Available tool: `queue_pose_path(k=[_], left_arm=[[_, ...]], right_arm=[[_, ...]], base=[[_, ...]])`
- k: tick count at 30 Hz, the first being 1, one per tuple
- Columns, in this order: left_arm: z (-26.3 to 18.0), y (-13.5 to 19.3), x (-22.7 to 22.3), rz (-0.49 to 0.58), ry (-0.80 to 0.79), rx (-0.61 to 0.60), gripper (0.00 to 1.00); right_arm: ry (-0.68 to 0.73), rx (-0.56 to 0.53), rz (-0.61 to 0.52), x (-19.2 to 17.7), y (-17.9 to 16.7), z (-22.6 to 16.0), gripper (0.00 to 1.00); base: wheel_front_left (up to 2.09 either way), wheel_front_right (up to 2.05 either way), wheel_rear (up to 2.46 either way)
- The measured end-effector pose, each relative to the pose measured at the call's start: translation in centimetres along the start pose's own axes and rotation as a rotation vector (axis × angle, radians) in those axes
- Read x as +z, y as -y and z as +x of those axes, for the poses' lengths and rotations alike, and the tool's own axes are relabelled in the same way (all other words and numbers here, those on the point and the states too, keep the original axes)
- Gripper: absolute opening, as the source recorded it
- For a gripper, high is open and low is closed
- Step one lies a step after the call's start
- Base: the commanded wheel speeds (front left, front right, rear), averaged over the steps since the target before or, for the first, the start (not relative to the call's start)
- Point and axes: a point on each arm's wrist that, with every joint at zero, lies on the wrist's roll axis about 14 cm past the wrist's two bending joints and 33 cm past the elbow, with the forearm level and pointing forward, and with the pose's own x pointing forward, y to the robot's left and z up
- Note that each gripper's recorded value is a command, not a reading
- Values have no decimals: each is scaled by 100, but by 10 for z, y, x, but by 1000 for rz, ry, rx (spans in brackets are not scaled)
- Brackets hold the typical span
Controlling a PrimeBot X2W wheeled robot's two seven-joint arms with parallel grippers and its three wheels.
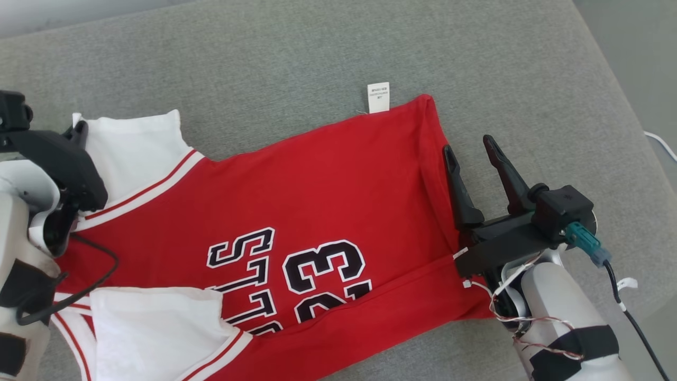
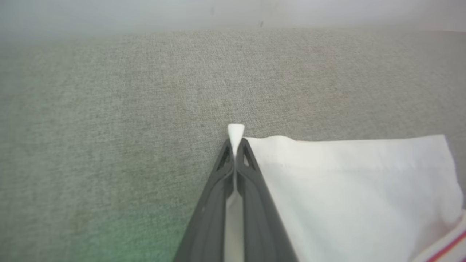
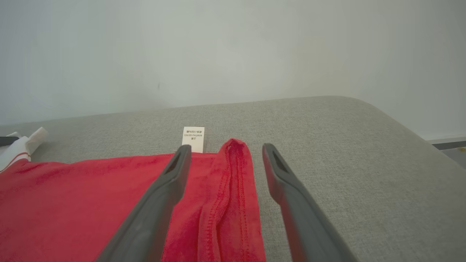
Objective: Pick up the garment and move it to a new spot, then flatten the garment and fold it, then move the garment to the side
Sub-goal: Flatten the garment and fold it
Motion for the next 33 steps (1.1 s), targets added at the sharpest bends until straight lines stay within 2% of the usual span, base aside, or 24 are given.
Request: queue_pose_path(k=[8,13,29,30,32,33], left_arm=[[-16,11,36,56,177,-35,0],[-35,15,44,72,256,-58,0],[-50,13,43,69,299,-69,0],[-49,14,42,68,299,-71,0],[-48,14,40,66,295,-72,0],[-47,13,39,66,294,-72,0]], right_arm=[[-91,8,-22,-21,7,11,100],[-134,39,-55,-20,6,39,100],[-331,44,-38,-50,1,74,100],[-337,43,-36,-52,1,75,87],[-333,40,-29,-52,1,79,23],[-336,37,-30,-53,2,80,0]], base=[[0,0,0],[0,0,0],[0,0,0],[0,0,0],[0,0,0],[0,0,0]])
